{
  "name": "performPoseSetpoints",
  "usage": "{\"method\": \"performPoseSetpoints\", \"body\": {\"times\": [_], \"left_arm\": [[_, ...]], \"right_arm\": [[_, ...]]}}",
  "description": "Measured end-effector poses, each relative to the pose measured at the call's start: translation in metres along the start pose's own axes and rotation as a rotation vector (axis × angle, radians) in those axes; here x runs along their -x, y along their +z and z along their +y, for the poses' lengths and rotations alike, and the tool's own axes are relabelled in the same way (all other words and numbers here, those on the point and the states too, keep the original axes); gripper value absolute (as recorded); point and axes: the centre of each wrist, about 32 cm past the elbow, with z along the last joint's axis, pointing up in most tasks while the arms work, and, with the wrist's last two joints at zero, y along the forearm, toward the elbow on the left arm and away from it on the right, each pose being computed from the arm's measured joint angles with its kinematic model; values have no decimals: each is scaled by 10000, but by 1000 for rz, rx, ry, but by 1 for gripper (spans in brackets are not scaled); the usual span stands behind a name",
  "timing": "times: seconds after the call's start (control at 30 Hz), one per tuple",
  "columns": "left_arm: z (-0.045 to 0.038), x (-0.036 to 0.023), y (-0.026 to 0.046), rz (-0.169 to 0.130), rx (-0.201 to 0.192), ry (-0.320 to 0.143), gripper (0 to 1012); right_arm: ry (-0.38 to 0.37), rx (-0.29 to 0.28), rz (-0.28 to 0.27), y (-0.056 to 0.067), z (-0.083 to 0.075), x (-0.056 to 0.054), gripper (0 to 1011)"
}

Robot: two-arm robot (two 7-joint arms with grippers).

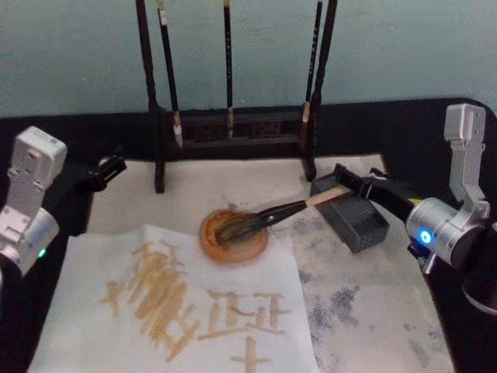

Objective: Pick up the brush from the inkstone, write on the paper, then place the brush back to its original position.

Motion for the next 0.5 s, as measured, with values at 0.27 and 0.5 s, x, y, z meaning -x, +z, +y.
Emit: {"method": "performPoseSetpoints", "body": {"times": [0.27,0.5], "left_arm": [[0,0,0,0,0,0,1002],[0,0,0,0,0,0,1002]], "right_arm": [[9,-24,-25,100,-7,40,1001],[18,-41,-44,146,-27,58,1001]]}}
